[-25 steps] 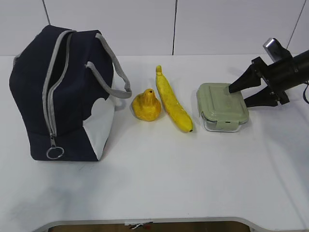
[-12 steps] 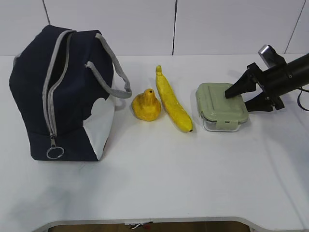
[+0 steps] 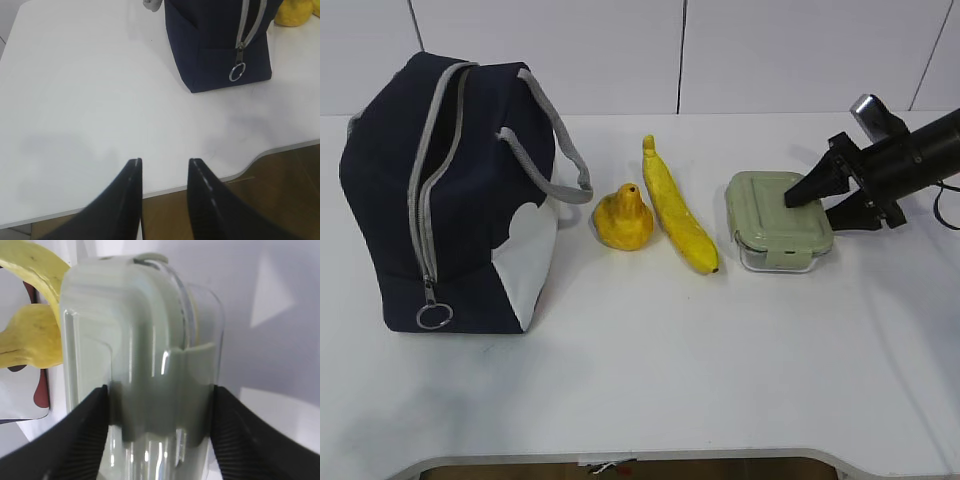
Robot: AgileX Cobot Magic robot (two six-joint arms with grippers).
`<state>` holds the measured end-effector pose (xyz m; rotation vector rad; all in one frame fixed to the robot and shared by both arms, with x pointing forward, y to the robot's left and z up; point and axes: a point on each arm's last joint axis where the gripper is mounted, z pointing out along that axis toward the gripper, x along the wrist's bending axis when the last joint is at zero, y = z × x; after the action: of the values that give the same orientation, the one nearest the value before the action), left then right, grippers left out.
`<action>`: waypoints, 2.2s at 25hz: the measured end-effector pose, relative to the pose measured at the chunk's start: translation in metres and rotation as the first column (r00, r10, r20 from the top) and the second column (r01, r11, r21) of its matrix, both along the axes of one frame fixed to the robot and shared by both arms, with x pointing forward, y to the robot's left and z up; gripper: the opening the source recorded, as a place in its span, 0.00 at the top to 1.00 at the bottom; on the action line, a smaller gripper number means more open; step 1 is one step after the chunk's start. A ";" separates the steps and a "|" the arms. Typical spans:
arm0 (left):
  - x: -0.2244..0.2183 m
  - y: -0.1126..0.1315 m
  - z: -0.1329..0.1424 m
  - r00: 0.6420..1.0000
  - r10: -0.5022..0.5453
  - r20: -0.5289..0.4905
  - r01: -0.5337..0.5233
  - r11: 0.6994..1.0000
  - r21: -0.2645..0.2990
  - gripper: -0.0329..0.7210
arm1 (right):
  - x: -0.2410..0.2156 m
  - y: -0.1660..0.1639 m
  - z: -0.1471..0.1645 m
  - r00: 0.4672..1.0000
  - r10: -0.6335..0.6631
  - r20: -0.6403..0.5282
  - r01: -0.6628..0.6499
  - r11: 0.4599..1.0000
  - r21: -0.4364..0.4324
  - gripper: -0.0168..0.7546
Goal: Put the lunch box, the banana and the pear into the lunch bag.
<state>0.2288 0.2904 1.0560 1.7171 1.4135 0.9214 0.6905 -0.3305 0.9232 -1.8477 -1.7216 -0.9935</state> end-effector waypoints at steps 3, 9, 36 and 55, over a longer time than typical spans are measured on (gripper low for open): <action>0.000 0.000 0.000 1.000 0.000 0.000 0.000 1.000 0.000 0.64 | 0.000 0.001 0.001 1.000 -0.001 -0.001 0.001 1.000 0.015 0.42; 0.000 0.000 0.000 1.000 0.000 0.000 0.000 1.000 0.000 0.64 | 0.000 0.002 0.002 1.000 -0.010 -0.012 0.010 1.000 0.029 0.47; 0.000 0.000 0.000 1.000 0.000 0.000 0.000 1.000 0.000 0.64 | -0.002 0.002 0.030 0.998 -0.059 0.006 0.059 0.998 -0.005 0.50; 0.083 -0.010 0.066 0.987 -0.083 -0.140 0.060 0.986 -0.156 0.64 | -0.025 0.069 0.140 0.979 -0.013 0.204 -0.015 0.991 0.133 0.50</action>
<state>0.3116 0.2807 1.1216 1.7374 1.4658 0.6433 0.6660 -0.2612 1.0635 -1.7103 -1.7226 -1.3047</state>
